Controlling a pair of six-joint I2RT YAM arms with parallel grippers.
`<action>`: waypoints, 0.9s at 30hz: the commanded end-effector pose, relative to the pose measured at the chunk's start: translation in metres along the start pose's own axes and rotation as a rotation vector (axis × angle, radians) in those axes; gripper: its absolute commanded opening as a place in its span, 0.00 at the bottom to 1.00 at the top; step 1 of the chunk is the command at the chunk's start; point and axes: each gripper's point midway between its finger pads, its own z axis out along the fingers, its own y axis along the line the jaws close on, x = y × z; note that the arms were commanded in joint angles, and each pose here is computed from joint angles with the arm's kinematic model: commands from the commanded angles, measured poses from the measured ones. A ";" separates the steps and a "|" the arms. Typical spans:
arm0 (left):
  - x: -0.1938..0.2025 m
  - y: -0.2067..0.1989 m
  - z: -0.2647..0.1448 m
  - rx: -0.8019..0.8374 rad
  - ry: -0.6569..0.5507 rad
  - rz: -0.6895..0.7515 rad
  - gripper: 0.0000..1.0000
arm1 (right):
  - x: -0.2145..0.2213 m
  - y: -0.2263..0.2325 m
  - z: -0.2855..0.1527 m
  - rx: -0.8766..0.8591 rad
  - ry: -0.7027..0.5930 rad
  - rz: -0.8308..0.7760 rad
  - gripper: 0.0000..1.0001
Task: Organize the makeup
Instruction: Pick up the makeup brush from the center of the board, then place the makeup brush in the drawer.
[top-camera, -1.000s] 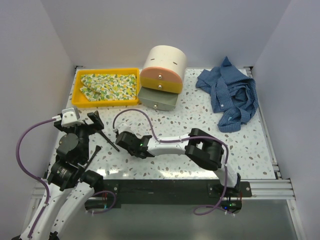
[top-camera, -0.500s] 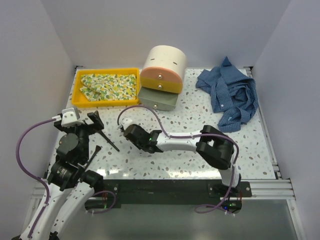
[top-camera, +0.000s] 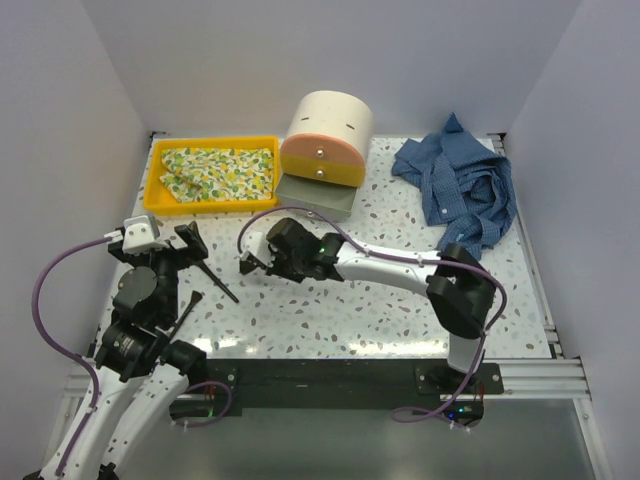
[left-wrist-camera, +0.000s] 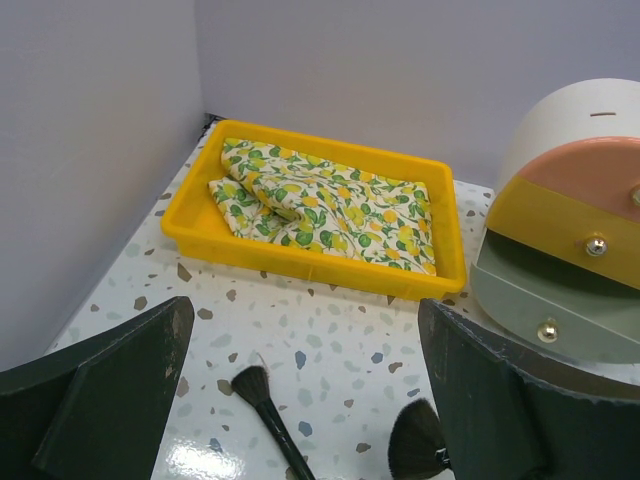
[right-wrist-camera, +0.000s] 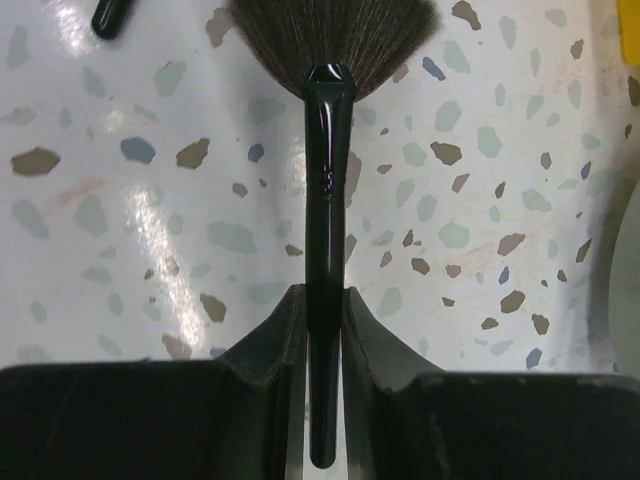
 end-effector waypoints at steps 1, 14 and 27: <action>-0.004 -0.003 0.002 0.006 -0.020 -0.036 1.00 | -0.019 -0.011 -0.043 -0.150 -0.075 -0.151 0.00; -0.002 -0.006 0.003 0.017 -0.013 -0.031 1.00 | -0.028 -0.092 -0.099 -0.060 -0.150 -0.143 0.00; -0.002 -0.007 0.003 0.022 -0.012 -0.031 1.00 | -0.038 -0.156 -0.110 0.032 -0.180 -0.159 0.00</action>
